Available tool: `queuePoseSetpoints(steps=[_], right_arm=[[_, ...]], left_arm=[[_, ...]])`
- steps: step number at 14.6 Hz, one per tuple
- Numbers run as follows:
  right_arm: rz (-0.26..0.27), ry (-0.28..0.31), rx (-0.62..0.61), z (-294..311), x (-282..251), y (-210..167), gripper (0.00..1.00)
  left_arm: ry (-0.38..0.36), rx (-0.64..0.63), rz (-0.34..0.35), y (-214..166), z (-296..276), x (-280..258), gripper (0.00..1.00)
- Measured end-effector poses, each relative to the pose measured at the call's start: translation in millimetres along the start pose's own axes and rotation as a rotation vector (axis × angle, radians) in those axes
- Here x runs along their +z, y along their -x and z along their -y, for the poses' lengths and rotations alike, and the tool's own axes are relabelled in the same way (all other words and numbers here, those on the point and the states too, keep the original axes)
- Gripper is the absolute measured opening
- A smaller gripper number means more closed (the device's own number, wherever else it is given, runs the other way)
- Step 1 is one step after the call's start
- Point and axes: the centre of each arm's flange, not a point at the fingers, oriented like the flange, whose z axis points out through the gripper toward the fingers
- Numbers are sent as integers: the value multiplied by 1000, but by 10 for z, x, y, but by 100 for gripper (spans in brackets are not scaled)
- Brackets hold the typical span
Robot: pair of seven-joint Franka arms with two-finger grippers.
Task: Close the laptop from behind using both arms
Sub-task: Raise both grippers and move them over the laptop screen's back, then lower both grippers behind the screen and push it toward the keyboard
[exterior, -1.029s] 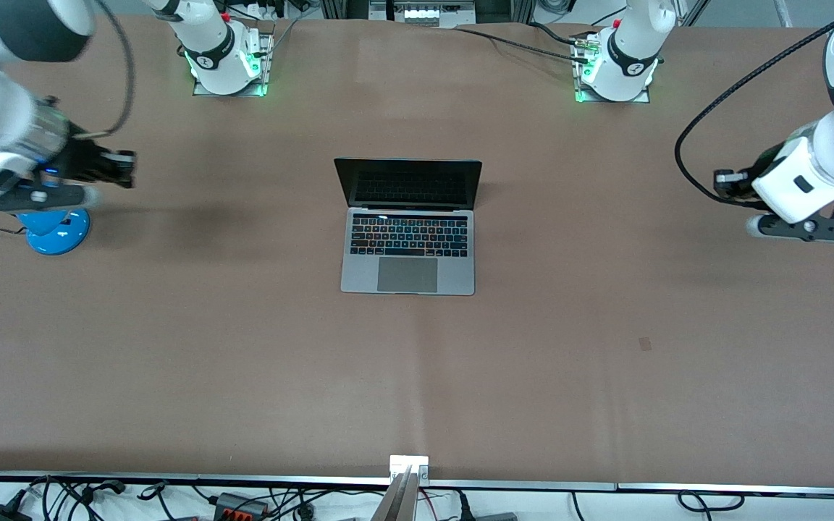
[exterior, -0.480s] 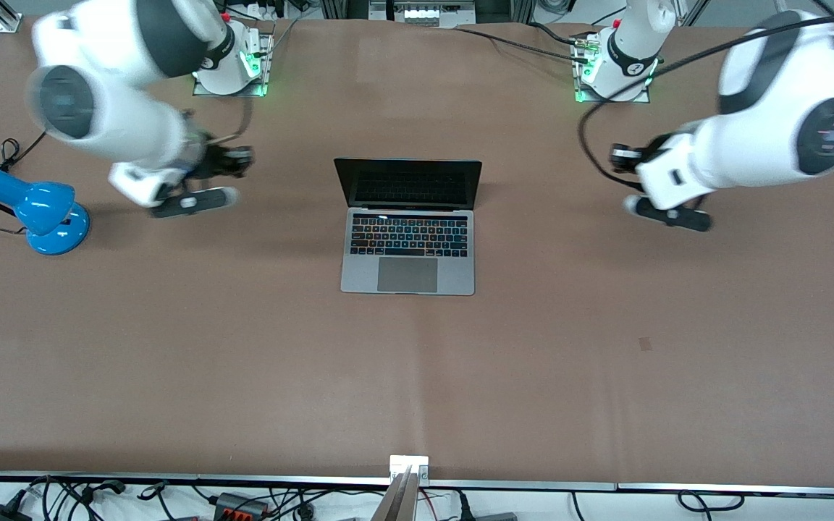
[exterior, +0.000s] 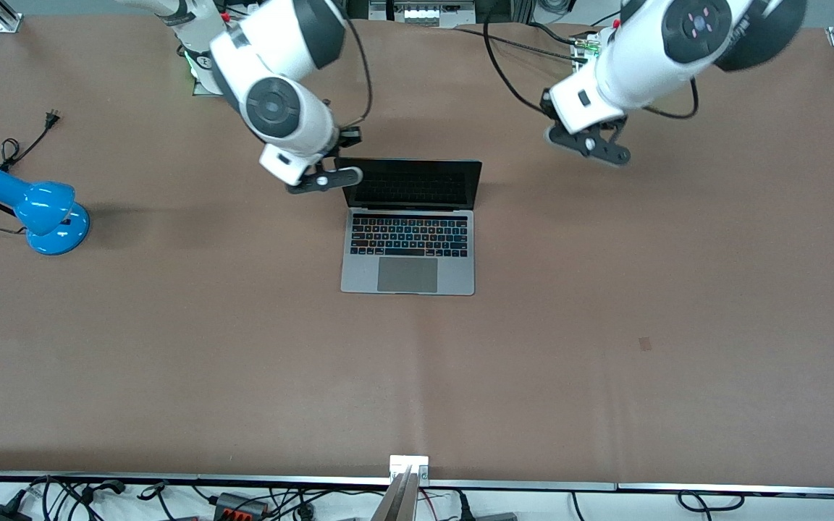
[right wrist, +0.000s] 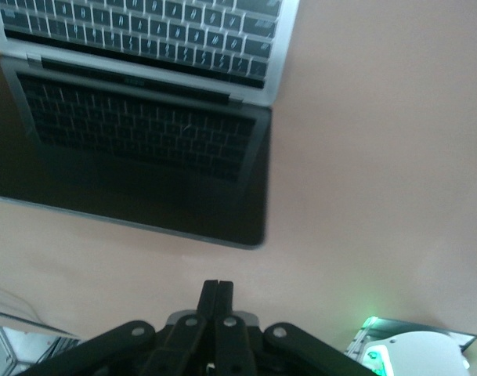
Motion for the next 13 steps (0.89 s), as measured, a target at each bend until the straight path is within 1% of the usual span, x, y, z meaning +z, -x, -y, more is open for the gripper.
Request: queuePoseSetpoints(steps=[2,5,8,13], right_arm=[[28,-2,3,19,120,12,1],[50,-2,-3,74,242,64,1],[51,-9,-7,127,332,84,1],[40,-17,-3,133,367,58,1]], left_arm=[[12,-12,-25,144,-18,219,1],[21,-9,-28,304,-115,518,1],[30,9,-56,373,-280,693,1],[106,25,-129,413,-632,1059,1]])
